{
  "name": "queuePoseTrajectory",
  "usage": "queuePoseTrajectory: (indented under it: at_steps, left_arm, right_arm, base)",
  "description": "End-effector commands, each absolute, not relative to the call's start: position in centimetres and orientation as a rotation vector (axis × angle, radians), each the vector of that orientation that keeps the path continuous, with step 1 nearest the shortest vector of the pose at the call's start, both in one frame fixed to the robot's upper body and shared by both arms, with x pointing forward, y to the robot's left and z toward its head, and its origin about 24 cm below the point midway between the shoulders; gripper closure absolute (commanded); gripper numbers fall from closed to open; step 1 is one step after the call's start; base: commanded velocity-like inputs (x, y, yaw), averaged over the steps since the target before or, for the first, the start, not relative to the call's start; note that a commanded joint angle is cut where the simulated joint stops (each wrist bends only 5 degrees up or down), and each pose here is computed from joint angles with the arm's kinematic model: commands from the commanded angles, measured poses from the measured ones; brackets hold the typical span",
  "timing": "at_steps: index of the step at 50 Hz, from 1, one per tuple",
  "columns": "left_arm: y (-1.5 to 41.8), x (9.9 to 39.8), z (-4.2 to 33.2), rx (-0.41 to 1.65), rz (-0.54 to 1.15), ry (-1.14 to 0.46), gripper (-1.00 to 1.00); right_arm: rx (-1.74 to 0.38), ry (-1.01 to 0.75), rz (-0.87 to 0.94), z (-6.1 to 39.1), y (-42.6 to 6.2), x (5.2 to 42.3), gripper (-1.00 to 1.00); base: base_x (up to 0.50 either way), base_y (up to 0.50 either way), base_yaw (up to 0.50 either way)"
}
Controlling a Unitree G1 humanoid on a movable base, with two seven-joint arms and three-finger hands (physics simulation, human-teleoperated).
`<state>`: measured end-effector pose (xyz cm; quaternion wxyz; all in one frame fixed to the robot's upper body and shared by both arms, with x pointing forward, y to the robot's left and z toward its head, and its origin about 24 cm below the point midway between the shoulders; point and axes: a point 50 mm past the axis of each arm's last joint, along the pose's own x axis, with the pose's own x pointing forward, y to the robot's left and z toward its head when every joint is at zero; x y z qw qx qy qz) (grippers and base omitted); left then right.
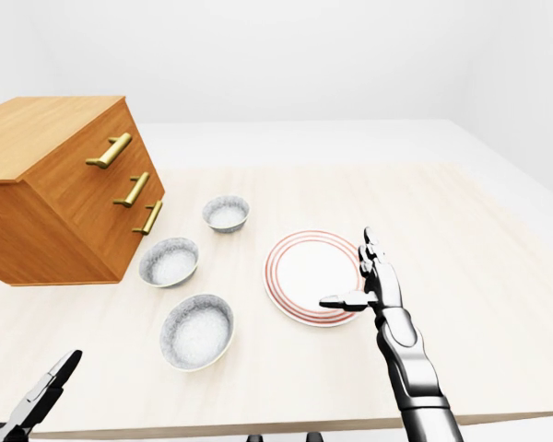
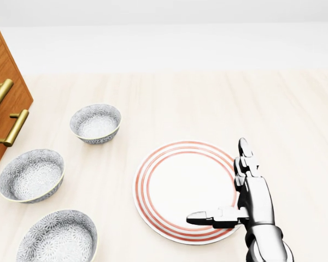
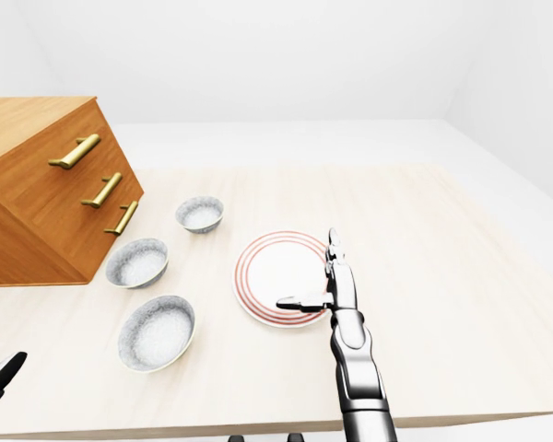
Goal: Put the bowl at the front on the plate.
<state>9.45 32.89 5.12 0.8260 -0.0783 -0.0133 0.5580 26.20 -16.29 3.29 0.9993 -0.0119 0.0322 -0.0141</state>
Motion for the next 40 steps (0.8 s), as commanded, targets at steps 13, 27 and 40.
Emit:
queuePoseTrajectory:
  at_steps: [13, 27, 40]
  left_arm:
    - [33.0, 9.2, 5.2, -0.156, 1.197, -0.026, -1.0]
    - [33.0, 9.4, 5.1, -0.161, 1.2, -0.026, -1.0]
    - [33.1, 9.2, 5.5, -0.161, 1.197, -0.042, -1.0]
  right_arm:
    - [-0.082, 0.06, -0.005, 3.8, -15.7, 26.1, -1.0]
    - [-0.693, -0.63, 0.311, 18.5, -6.9, 22.9, -1.0]
    - [-1.406, -0.272, 0.341, 16.9, -4.4, 24.7, -1.0]
  base:
    - [0.5, 0.0, 0.0]
    - [0.11, 0.0, 0.0]
    - [0.0, 0.0, 0.0]
